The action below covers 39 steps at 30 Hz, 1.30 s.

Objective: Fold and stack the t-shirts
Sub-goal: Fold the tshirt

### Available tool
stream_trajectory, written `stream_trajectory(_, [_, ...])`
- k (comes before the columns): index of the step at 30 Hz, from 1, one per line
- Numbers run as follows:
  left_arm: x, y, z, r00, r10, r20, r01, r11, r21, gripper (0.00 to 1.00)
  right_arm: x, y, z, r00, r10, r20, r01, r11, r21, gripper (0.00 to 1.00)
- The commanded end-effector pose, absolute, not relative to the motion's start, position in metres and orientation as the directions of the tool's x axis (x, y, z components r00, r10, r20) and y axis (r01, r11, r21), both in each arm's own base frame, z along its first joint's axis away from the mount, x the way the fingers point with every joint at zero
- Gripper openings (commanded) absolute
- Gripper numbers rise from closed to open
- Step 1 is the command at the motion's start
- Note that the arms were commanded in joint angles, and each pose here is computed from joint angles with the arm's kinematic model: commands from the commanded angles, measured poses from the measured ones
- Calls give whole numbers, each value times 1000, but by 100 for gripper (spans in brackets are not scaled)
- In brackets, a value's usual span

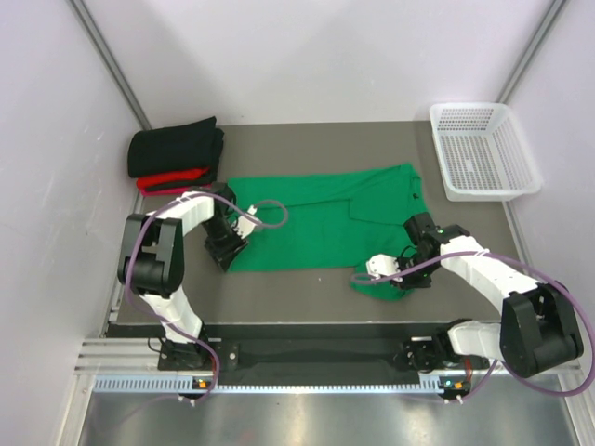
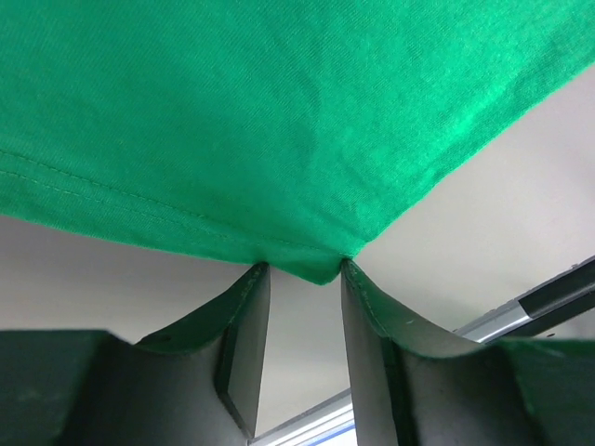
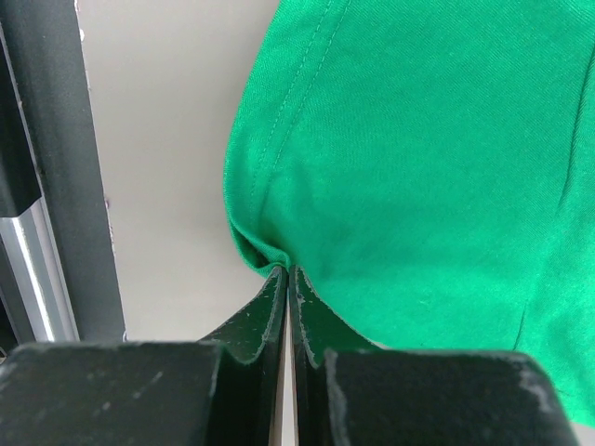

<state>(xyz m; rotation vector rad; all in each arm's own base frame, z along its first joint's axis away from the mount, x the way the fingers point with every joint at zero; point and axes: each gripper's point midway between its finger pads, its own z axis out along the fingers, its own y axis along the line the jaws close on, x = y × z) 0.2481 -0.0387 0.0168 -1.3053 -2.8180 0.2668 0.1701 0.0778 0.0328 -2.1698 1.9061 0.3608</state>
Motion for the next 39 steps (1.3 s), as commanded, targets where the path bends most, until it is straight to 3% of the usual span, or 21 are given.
stream_trajectory(1, [252,-45,11,-642,764,-65,763,627,-158,41,176,85,40,129,-926,-355,-992,-124,-37,0])
stream_trajectory(10, [240,-35,10,-611,792,-21,787,604,-128,36,174,83,38,124,-928,-352,-992,-118,-39,0])
stream_trajectory(16, [234,-34,7,-613,790,6,781,607,-147,25,174,83,34,111,-930,-352,-994,-108,-28,0])
stream_trajectory(20, [235,-41,9,-623,782,-10,771,612,-178,15,177,84,35,103,-930,-352,-995,-96,-37,0])
stream_trajectory(22, [236,-45,10,-628,778,-21,766,612,-198,0,178,85,36,96,-930,-355,-995,-87,-40,0])
stream_trajectory(26, [246,-48,18,-637,769,-56,763,619,-185,0,187,82,44,69,-932,-355,-996,-46,-74,0])
stream_trajectory(29, [264,-44,32,-635,766,-103,772,624,-120,0,210,82,61,-8,-920,-391,-992,57,-114,0])
stream_trajectory(34, [282,-37,46,-615,779,-120,788,613,-59,0,252,79,101,-130,-871,-475,-968,215,-130,0])
stream_trajectory(39, [294,-35,53,-603,788,-127,796,604,-28,0,279,75,122,-163,-845,-510,-950,274,-150,0])
